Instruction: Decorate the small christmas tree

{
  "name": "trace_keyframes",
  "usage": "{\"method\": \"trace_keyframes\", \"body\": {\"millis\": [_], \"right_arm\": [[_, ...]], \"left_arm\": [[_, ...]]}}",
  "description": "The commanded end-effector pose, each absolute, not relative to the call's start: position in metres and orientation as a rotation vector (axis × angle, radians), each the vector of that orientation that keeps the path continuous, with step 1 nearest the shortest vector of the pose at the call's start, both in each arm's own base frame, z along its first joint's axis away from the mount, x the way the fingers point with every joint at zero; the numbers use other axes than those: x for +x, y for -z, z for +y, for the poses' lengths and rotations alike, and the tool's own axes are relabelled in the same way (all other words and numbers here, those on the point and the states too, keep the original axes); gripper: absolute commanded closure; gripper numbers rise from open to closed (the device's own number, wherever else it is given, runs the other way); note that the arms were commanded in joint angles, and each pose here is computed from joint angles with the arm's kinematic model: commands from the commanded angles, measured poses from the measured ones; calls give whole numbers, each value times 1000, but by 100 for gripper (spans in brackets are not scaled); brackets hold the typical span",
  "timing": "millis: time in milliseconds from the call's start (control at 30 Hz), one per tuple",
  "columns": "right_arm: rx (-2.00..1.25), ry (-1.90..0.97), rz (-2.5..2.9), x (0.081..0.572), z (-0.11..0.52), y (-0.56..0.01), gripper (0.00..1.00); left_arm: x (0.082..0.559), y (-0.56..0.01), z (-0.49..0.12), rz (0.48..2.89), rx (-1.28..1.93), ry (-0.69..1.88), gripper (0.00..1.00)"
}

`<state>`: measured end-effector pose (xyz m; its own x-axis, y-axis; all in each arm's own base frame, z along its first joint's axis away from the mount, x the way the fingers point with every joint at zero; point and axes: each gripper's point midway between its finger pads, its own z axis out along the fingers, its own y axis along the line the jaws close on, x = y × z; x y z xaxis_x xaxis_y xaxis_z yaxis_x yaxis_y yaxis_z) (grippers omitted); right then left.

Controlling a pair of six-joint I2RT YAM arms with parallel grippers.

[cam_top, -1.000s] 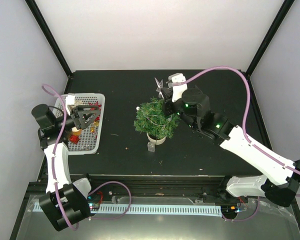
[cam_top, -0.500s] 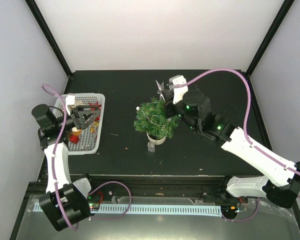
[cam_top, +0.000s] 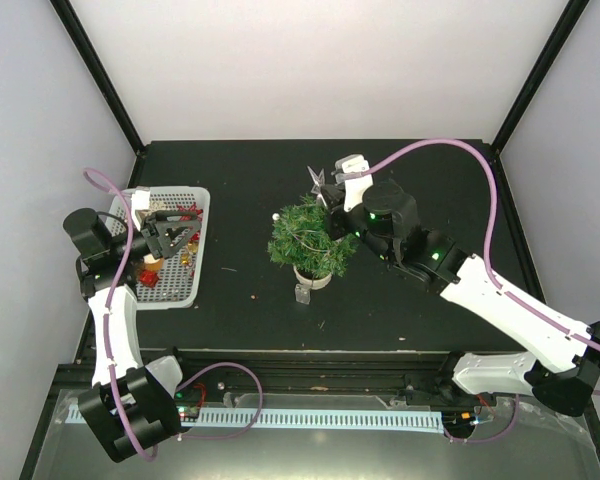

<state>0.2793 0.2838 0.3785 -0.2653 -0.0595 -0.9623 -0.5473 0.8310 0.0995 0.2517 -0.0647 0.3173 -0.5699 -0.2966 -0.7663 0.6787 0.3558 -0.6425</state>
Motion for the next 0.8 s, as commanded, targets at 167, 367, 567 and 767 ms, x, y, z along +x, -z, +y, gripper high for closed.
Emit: {"method": "trace_keyframes", "body": {"millis": [167,367,567,767], "right_arm": [[-472,-520,1828,277,285,-363,99],[-470,-514,1824,278,284,-365,99],[-480,-513,1845,276,285,-355,99],[-487,-519,1866,274,285,-343,99]], "left_arm": [[225,-324,-75,1689,509,1462,1],[224,-325,-75,1688,512,1460,1],[225,-325,-75,1687,514,1458,1],[225,-325,-75,1686,515,1457,1]]}}
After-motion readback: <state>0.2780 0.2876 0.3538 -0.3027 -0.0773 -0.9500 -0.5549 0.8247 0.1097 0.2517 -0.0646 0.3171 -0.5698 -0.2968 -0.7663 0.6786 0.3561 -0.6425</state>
